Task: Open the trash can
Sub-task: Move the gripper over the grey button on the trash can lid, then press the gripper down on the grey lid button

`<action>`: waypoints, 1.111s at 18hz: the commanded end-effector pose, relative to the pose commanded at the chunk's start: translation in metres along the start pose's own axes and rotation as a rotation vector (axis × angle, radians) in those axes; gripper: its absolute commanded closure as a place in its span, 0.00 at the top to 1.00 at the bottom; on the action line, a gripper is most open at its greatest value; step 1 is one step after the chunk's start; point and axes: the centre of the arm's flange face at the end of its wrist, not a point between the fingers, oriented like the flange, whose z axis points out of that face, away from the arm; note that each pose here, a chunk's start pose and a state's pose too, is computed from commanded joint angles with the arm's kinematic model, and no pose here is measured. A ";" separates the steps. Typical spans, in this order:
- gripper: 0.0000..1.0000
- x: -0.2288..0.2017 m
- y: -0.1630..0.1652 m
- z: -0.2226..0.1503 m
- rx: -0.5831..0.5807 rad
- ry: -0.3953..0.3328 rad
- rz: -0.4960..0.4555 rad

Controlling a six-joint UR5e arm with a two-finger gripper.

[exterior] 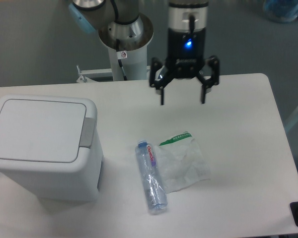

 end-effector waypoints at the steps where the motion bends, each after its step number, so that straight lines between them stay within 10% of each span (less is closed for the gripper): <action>1: 1.00 0.008 -0.002 0.006 -0.004 0.010 -0.007; 20: 1.00 0.077 -0.015 0.045 -0.025 0.106 -0.087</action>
